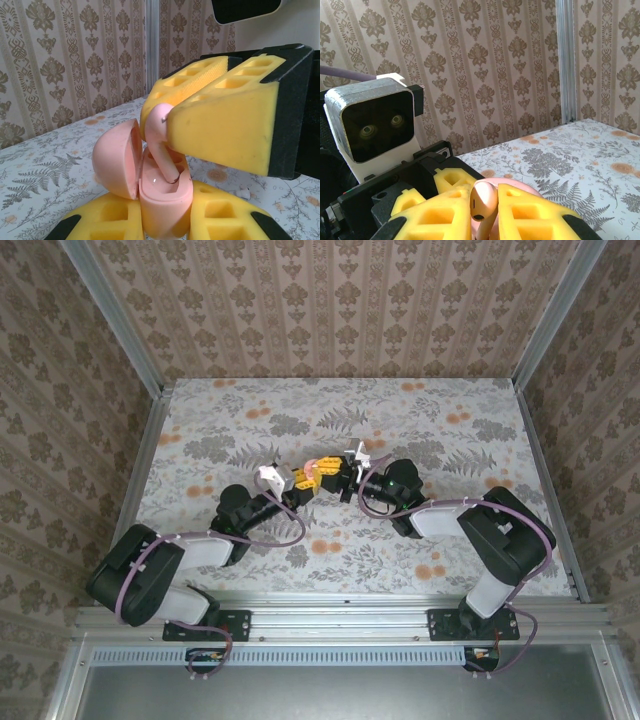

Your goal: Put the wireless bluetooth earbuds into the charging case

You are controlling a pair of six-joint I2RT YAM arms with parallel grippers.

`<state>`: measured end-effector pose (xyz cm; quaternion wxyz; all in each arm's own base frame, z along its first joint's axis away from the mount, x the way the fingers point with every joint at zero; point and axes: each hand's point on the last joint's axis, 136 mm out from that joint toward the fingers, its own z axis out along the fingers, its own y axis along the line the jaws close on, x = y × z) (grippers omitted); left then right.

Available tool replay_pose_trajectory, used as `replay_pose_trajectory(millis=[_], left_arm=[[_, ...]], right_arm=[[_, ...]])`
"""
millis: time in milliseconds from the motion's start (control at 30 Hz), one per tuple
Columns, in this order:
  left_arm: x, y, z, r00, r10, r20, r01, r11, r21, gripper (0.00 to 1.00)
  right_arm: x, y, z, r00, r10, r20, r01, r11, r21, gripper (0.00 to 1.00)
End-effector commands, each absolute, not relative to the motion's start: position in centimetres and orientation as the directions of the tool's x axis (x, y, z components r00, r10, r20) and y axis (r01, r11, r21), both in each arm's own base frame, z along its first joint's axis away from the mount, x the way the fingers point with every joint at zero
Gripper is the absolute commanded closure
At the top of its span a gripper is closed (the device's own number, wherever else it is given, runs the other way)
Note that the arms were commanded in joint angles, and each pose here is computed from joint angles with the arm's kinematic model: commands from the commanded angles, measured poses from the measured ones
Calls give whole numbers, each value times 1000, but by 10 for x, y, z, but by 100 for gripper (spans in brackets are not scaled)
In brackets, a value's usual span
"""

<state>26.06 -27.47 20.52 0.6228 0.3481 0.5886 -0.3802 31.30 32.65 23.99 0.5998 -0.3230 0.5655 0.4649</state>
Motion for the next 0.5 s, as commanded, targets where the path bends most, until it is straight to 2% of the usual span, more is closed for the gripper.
replay_pose_trajectory(millis=[0, 467], left_arm=[[258, -273, 234, 96, -121, -988, 881, 473, 28, 87], [258, -273, 235, 107, -115, -988, 881, 471, 41, 87]], right_arm=[[317, 327, 238, -75, 197, -977, -917, 371, 145, 83], [312, 327, 230, -70, 125, -990, -919, 377, 112, 83]])
